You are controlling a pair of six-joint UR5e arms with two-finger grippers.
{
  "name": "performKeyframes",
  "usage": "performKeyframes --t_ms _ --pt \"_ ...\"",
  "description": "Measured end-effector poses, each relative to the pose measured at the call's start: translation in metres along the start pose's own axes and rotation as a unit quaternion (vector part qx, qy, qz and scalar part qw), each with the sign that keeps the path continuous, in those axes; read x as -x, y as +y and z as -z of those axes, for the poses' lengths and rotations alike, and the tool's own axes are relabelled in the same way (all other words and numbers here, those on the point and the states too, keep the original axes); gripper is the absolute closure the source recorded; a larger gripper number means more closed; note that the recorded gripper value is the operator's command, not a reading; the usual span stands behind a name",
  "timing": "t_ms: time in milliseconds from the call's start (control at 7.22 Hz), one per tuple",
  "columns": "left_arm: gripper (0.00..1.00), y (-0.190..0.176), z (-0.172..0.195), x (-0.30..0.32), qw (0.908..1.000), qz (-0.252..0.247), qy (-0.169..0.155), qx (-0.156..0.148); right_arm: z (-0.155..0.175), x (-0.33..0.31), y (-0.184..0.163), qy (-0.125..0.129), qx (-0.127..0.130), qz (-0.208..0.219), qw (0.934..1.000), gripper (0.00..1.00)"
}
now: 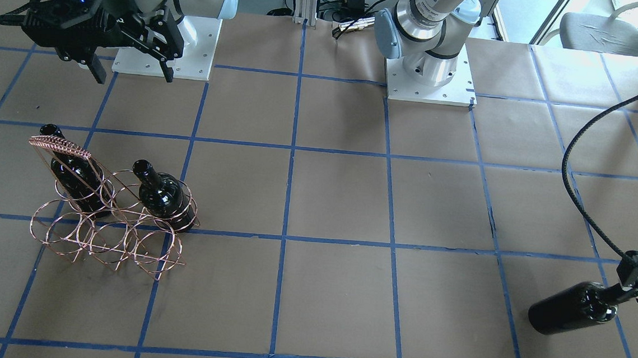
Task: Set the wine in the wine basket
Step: 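Carry the bottle with the left gripper to the table center, stand it upright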
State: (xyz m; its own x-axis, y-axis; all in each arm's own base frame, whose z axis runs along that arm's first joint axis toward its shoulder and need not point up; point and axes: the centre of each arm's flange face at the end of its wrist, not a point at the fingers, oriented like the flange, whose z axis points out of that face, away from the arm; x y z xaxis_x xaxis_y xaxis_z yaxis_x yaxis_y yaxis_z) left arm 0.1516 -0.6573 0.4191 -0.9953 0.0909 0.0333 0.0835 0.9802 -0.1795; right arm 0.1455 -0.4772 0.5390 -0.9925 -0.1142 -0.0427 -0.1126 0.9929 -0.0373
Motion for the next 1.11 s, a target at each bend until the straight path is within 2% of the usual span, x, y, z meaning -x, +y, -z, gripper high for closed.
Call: performKeyframes --t_ms 277,554,969,1108 --pt "1.0 0.041 0.003 -0.076 0.9998 0.008 0.008 0.015 0.0 0.0 0.0 0.0 0.0 0.0 1.0 0.0" --pt "1.0 0.079 0.019 -0.181 0.9981 0.058 -0.004 0.018 -0.001 0.0 0.0 0.0 0.0 0.0 1.0 0.0" --pt "1.0 0.118 0.019 -0.353 0.9909 0.133 -0.019 -0.005 -0.001 0.0 0.0 0.001 0.0 0.001 1.0 0.0" --pt "1.0 0.133 0.016 -0.389 0.99 0.138 -0.029 -0.008 -0.001 0.0 0.0 0.001 0.001 0.001 1.0 0.0"
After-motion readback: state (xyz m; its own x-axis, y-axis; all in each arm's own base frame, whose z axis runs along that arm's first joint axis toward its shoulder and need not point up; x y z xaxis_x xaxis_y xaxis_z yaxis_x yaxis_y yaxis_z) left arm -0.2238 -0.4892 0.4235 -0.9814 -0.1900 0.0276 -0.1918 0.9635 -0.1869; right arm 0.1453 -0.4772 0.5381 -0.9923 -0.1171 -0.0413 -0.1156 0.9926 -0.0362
